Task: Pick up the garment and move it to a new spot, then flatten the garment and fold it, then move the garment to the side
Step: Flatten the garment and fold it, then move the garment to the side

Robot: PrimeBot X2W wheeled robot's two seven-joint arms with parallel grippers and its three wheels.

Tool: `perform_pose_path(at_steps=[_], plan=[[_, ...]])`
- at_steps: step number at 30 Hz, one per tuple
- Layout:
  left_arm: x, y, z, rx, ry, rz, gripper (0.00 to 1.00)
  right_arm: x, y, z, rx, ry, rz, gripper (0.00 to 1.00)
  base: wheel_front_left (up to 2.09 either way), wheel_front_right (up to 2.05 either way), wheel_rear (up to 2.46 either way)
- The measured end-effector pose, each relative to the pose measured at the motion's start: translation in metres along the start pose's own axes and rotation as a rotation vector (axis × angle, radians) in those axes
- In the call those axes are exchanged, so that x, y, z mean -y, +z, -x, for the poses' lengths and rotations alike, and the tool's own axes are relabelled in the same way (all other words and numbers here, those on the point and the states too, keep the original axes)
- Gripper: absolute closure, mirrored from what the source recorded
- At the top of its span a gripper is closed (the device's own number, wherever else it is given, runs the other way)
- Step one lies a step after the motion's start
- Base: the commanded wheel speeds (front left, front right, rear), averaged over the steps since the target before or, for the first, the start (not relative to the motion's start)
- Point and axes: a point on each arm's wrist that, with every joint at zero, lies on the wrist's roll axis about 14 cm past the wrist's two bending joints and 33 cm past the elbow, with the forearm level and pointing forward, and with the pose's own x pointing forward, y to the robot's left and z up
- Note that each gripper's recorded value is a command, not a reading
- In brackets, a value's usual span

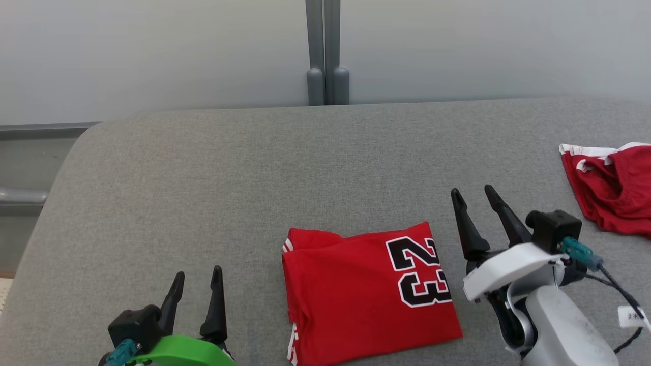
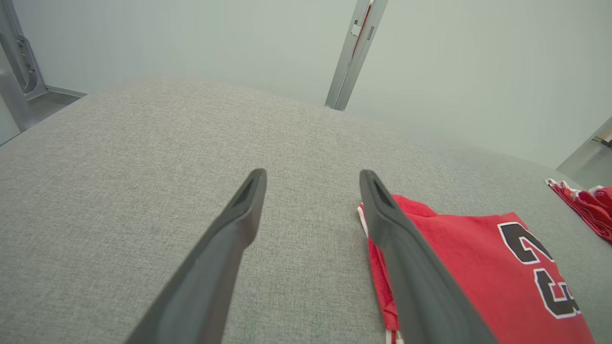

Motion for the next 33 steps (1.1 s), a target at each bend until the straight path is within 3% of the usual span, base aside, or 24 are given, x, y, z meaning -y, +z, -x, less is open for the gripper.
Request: perform_pose_path(at_steps=[11,33], plan=[[-0.009,-0.004,0.005,0.024,0.038,-0.027,0.00,0.019,0.003,0.051,0.060,-0.144,0.022,0.00,0.00,0.00,0.00],[-0.012,-0.003,0.009,0.053,0.042,-0.053,0.00,0.020,0.003,0.064,0.057,-0.156,0.068,0.00,0.00,0.00,0.00]])
